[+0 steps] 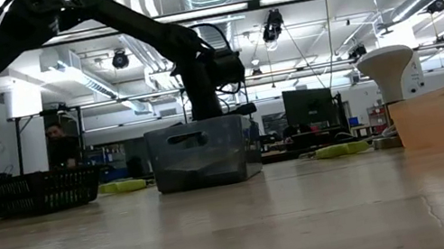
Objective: Pick & Place School Supplies
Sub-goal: Put the light green eraser into the black bin
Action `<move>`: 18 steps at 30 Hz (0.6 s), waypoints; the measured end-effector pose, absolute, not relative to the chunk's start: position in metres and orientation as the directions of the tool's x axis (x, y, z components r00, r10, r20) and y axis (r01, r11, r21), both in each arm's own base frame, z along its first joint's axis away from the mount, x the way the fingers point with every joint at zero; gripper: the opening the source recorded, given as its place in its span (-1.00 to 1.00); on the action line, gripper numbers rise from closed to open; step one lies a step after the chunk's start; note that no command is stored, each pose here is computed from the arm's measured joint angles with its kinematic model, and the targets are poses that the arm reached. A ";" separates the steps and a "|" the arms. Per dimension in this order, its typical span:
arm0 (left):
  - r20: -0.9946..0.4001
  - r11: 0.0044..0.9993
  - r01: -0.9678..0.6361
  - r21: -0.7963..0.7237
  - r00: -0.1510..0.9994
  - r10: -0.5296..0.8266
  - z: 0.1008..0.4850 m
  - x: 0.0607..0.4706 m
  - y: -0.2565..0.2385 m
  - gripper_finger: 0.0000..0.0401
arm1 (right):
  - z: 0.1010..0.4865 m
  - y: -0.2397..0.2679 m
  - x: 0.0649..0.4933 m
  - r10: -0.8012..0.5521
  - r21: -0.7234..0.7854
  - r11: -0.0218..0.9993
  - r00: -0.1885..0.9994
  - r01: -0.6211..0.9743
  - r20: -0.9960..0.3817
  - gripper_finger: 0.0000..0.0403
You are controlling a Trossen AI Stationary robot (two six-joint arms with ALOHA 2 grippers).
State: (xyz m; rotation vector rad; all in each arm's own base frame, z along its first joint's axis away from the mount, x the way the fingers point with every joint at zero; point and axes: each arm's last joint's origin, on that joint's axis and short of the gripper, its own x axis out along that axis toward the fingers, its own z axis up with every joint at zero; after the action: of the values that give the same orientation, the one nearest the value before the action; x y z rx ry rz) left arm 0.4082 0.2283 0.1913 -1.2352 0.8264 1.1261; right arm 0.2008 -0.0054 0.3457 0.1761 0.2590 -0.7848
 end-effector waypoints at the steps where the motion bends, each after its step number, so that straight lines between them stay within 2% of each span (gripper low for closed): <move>1: -0.940 -0.034 -0.957 -0.288 0.276 0.199 0.191 0.408 0.228 0.04 | 0.346 -0.005 0.201 -0.673 0.060 0.695 0.678 0.716 -0.294 0.11; 18: -0.944 -0.055 -0.957 -0.284 0.269 0.192 0.168 0.404 0.226 0.04 | 0.346 -0.005 0.201 -0.673 0.060 0.696 0.679 0.716 -0.294 0.11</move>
State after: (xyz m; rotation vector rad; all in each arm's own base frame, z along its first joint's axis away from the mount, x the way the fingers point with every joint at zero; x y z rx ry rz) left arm 0.4038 0.2256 0.1680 -1.2519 0.8294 1.1377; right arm 0.2008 -0.0053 0.3457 0.1760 0.2591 -0.7845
